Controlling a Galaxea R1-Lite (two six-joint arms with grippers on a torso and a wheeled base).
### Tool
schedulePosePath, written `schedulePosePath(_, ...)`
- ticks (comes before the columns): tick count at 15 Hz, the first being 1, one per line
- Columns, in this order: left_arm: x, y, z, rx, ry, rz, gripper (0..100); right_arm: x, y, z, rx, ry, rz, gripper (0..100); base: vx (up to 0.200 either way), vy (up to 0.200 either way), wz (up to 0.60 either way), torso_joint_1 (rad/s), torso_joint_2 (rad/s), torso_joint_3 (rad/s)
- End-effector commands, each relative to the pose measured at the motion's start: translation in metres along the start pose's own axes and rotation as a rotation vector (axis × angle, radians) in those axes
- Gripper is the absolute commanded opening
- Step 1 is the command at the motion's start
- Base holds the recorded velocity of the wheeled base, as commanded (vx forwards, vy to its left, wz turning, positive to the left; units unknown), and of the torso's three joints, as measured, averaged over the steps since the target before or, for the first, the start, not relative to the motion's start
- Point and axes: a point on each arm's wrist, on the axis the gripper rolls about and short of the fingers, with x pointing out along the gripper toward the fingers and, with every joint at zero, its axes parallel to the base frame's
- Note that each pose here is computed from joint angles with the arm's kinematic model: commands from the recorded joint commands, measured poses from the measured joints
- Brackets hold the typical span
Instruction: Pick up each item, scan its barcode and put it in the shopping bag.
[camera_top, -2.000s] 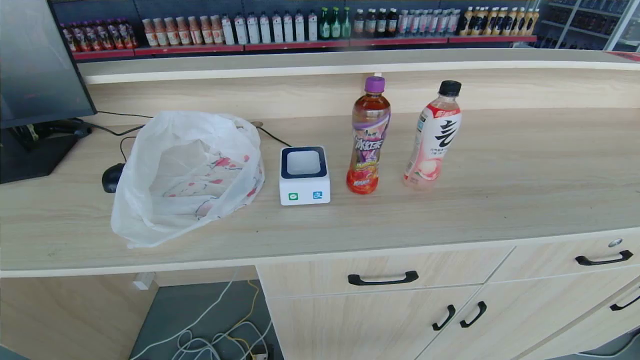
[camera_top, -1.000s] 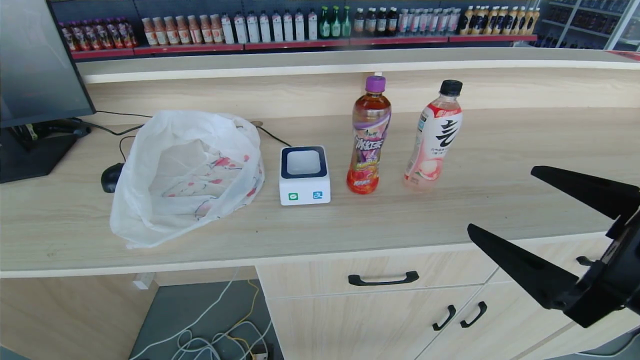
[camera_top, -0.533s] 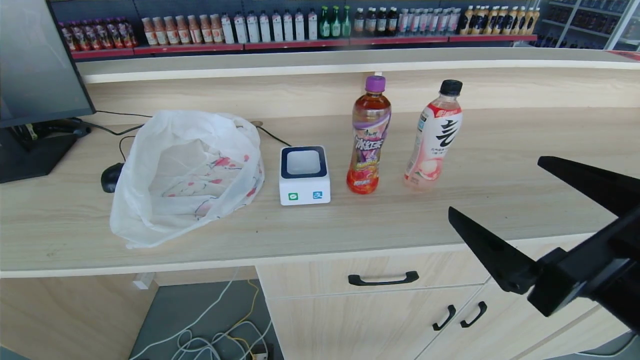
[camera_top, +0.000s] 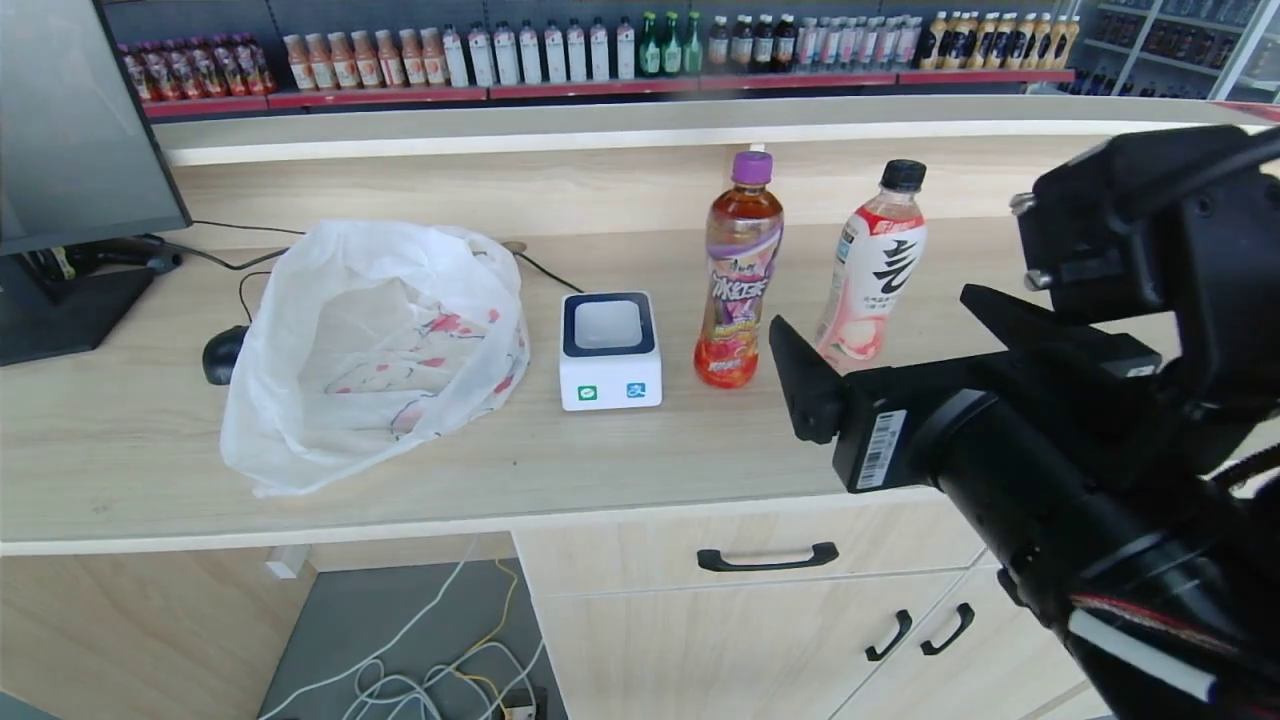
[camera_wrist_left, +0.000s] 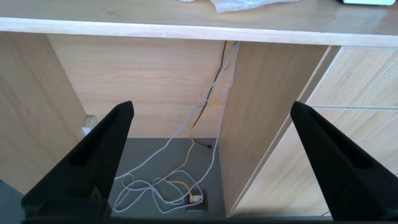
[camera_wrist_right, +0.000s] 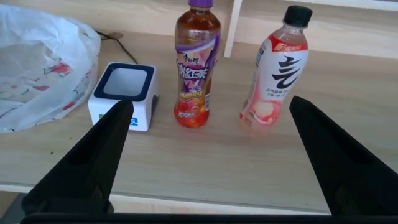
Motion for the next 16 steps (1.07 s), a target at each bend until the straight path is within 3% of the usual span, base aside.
schedulePosePath(1, 0.0, 0.0, 0.0, 0.0, -0.001, 0.0, 100, 0.014, 0.015, -0.014, -0.036, 0.027, -0.011, 100, 0.0, 0.0, 0.0, 0.0, 0.0, 0.0)
schedulePosePath(5, 0.0, 0.0, 0.0, 0.0, -0.001, 0.0, 100, 0.021, 0.022, -0.025, -0.028, 0.032, 0.049, 100, 0.0, 0.0, 0.0, 0.0, 0.0, 0.0)
schedulePosePath(16, 0.0, 0.0, 0.0, 0.0, 0.001, 0.0, 100, 0.08, 0.003, -0.059, 0.012, 0.052, 0.107, 100, 0.0, 0.0, 0.0, 0.0, 0.0, 0.0)
